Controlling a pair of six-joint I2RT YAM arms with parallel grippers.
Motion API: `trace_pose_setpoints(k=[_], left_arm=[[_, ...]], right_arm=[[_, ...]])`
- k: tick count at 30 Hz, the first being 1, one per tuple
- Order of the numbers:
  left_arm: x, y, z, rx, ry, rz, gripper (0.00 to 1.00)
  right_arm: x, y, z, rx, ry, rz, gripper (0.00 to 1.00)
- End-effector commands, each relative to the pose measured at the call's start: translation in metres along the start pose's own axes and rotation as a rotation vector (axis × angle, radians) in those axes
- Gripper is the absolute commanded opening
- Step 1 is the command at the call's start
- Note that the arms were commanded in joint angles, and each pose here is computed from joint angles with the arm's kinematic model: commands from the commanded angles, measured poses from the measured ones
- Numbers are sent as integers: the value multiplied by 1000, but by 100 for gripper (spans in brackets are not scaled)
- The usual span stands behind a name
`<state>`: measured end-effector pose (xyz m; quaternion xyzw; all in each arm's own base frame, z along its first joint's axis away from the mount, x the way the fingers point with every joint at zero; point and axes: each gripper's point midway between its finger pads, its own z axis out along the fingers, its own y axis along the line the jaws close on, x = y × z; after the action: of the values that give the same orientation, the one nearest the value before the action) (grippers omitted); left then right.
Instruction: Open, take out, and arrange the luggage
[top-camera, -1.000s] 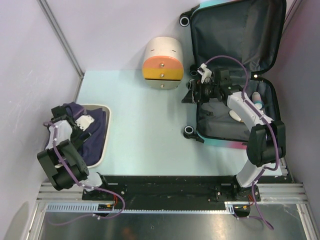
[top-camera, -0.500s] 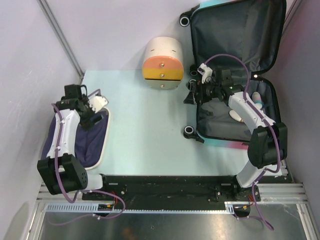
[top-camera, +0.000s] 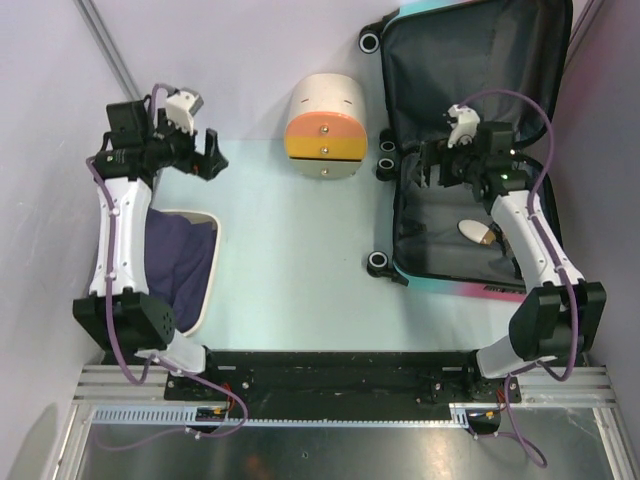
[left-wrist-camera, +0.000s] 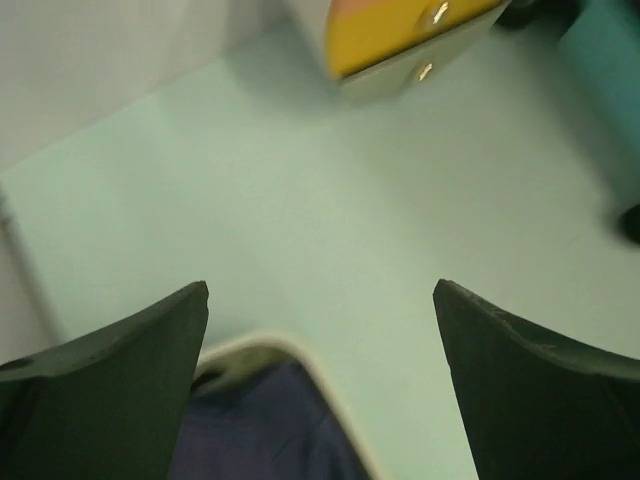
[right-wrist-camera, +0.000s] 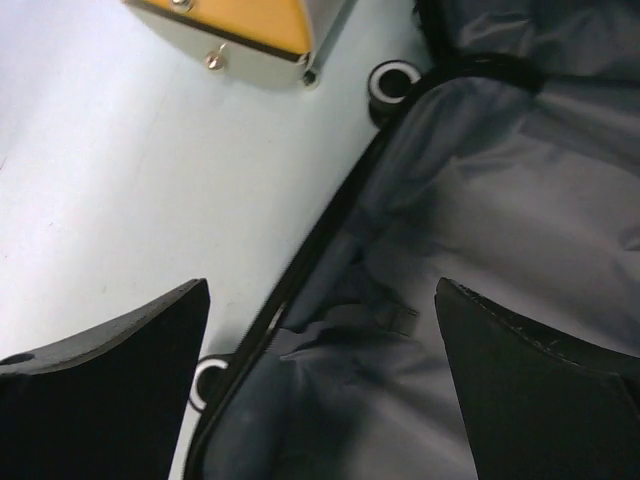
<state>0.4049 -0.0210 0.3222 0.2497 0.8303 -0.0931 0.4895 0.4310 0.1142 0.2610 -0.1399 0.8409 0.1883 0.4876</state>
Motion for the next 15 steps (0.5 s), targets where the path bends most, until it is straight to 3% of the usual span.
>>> trace_pose_setpoints(k=[1, 4, 5, 9, 13, 15], left_arm=[[-64, -43, 21, 371, -196, -281, 100], [-93, -33, 29, 322, -237, -208, 100], [-98, -17, 30, 191, -236, -174, 100], [-115, 3, 19, -54, -262, -45, 100], [-118, -31, 30, 87, -276, -30, 100], [-112, -53, 42, 240, -275, -20, 100]], right_arm=[[-32, -36, -40, 30, -119, -50, 100], [-13, -58, -48, -2, -68, -7, 100], [-2, -64, -47, -11, -33, 24, 100], [24, -83, -49, -32, 37, 13, 99], [41, -101, -53, -25, 77, 29, 100], [44, -111, -58, -8, 88, 37, 100]])
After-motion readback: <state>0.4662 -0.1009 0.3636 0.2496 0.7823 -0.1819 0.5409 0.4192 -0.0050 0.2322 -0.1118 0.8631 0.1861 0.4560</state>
